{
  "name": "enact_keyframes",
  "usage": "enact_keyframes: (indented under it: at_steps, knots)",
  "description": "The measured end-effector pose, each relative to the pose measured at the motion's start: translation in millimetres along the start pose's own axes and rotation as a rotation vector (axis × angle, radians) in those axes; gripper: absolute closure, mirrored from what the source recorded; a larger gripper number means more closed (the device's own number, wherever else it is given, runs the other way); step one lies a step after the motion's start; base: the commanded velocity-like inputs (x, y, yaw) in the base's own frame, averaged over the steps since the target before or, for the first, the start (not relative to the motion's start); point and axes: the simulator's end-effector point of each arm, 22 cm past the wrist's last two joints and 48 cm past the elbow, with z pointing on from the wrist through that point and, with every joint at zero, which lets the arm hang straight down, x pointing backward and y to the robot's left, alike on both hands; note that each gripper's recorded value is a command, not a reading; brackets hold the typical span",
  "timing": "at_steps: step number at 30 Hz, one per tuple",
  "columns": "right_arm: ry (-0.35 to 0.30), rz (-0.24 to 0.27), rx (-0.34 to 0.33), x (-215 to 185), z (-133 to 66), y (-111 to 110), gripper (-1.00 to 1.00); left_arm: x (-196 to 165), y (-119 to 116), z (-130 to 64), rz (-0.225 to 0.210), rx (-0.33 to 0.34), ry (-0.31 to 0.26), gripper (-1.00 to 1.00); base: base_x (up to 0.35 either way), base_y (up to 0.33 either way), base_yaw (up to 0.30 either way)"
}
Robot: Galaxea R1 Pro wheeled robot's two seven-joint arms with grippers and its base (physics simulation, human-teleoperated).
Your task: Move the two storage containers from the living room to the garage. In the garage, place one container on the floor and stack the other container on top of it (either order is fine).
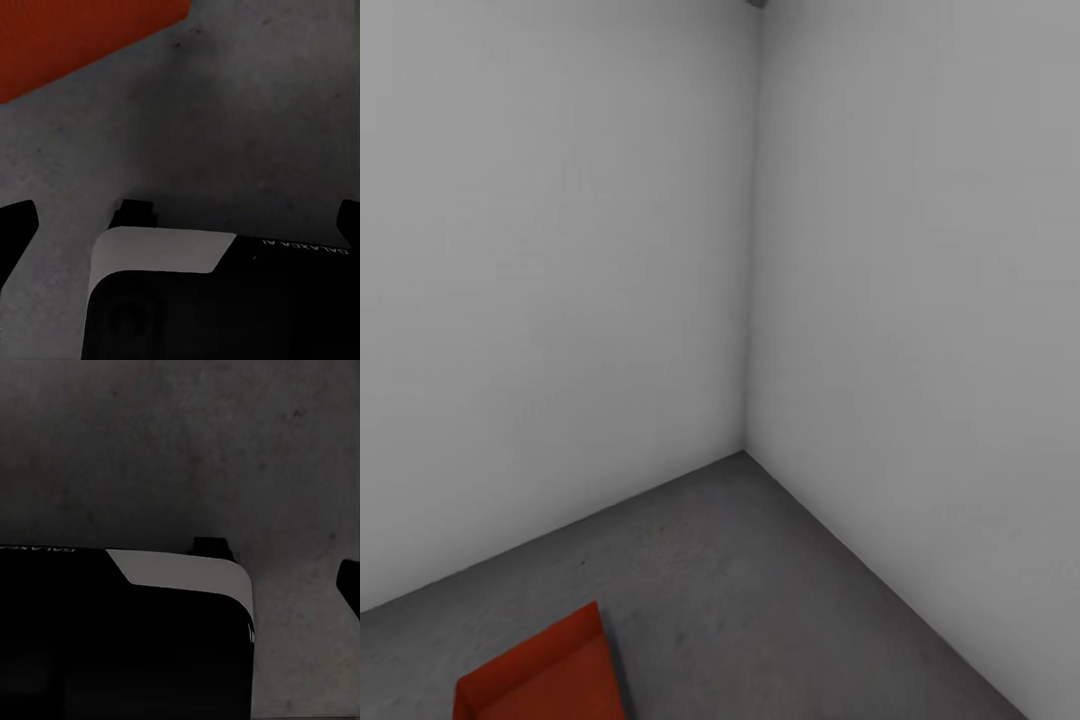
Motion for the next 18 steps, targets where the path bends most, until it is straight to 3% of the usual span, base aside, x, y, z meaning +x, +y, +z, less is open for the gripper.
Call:
enact_keyframes:
  at_steps: [18]
  knots:
    - [0.000, -0.001, -0.001, 0.0, 0.0, 0.3, -1.00, 0.5, -1.3, 0.0, 0.001, 0.002, 0.001, -1.00, 0.000, 0.000, -0.286]
